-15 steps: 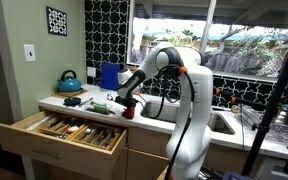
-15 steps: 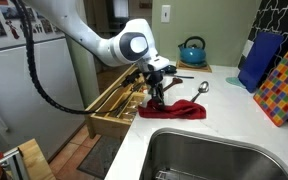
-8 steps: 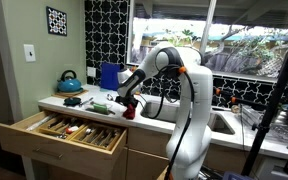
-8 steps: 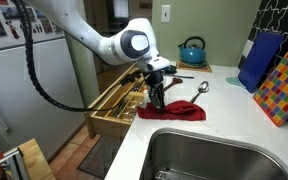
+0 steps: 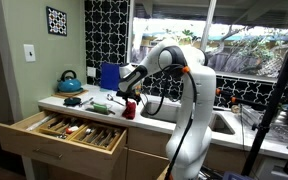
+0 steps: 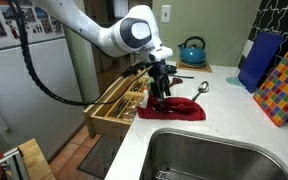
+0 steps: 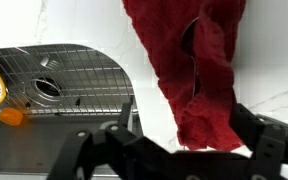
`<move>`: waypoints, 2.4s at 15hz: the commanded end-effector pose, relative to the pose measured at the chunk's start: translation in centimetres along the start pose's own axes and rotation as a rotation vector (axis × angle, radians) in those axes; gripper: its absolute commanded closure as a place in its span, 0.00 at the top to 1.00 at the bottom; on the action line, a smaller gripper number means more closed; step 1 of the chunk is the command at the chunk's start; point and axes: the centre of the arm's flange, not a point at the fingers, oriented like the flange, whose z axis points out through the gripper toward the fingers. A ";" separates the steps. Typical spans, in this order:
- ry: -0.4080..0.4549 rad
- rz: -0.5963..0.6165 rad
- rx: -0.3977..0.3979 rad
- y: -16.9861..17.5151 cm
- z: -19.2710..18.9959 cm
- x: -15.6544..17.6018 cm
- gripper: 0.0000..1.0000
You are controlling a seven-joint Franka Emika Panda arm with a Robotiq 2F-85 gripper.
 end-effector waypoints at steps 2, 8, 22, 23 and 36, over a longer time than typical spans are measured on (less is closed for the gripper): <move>-0.014 0.010 -0.017 0.8 -0.2 0.1 1.00; 0.039 -0.032 0.070 0.9 -1.9 0.4 1.00; -0.051 -0.352 0.038 -2.2 1.4 -1.8 1.00; -0.047 -0.348 0.013 -1.7 1.4 -1.8 1.00; -0.141 -0.327 -0.232 3.6 1.4 -0.8 1.00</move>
